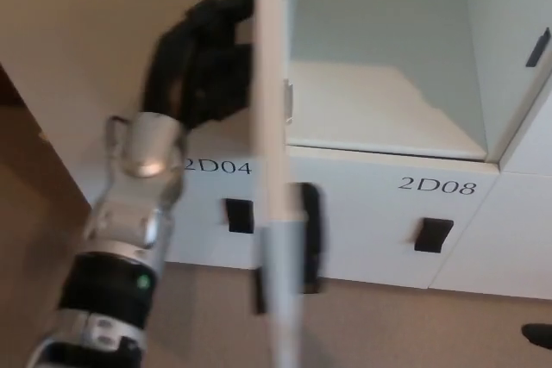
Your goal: The robot walks towards an open cabinet and lifts its left hand to push the door towards the right to close it.
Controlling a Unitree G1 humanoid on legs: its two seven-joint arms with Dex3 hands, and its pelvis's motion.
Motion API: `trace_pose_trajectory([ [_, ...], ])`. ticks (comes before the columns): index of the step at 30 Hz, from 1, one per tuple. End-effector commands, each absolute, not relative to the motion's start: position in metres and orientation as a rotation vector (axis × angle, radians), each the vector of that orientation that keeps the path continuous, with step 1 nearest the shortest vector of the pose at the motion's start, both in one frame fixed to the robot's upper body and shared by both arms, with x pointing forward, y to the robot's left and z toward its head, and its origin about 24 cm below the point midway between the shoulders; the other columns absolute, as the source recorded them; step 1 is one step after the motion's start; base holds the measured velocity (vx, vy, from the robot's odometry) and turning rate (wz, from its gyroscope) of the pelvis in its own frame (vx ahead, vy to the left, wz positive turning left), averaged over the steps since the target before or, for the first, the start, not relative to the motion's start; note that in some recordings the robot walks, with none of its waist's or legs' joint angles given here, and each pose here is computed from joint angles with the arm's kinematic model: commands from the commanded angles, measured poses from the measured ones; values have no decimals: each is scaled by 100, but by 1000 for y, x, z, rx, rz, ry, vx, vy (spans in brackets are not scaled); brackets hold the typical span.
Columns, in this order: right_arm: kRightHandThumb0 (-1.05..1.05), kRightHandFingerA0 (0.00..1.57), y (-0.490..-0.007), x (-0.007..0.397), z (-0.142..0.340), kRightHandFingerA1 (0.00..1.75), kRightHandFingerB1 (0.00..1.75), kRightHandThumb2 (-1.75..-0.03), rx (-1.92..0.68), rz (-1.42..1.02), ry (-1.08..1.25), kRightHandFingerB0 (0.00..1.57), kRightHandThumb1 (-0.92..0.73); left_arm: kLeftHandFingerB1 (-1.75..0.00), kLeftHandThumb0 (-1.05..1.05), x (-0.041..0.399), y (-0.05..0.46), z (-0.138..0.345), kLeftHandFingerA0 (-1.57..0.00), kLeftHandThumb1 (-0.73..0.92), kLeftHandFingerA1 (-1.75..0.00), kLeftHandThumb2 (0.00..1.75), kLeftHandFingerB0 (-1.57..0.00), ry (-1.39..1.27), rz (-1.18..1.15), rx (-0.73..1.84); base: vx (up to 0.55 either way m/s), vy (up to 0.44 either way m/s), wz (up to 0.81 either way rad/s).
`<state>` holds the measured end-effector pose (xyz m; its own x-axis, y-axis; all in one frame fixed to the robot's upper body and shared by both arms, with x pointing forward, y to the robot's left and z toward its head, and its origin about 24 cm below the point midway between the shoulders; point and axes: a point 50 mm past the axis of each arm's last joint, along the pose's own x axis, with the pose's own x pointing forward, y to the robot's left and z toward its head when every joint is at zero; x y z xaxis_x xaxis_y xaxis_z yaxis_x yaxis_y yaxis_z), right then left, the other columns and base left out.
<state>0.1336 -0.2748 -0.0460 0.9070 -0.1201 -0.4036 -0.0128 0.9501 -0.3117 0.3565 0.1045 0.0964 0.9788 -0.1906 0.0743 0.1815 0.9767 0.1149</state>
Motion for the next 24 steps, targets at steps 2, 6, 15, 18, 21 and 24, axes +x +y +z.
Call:
trace_pose_trajectory([
  [2, -62, 65, -244, 126, -40, 46, 40, -64, -645, 71, 481, 60, -77, -34, -11, 227, -196, 148, -20, 85, -45, 64, -10, -108, -983, 239, 0, 0, 20],
  [6, -62, 65, -230, 128, -27, 46, 40, -64, -819, 78, 420, 60, -77, -8, -5, 175, -231, 164, 0, 92, -32, 109, 0, -173, -1163, 272, 0, 0, 8],
  [15, -62, 65, -225, 128, -20, 46, 40, -64, -841, 91, 401, 60, -77, -48, -83, 234, -197, 145, -65, 54, -52, 57, -53, -116, -1051, 362, 0, 0, -2],
  [18, -39, 87, -220, 125, -20, 52, 52, -60, -667, 83, 365, 76, -69, -34, -32, 282, -164, 152, -50, 70, -42, 62, -30, -103, -937, 454, 0, 0, 0],
  [21, -36, 86, -218, 121, -19, 57, 56, -65, -399, 59, 291, 75, -71, -32, -41, 345, -107, 181, -54, 66, -41, 60, -31, -102, -730, 499, 0, 0, 0],
  [24, -38, 87, -218, 115, -23, 58, 59, -64, -351, 93, 292, 73, -67, -31, -49, 406, -12, 237, -42, 66, -44, 60, -27, -118, -413, 551, 0, 0, 0],
])
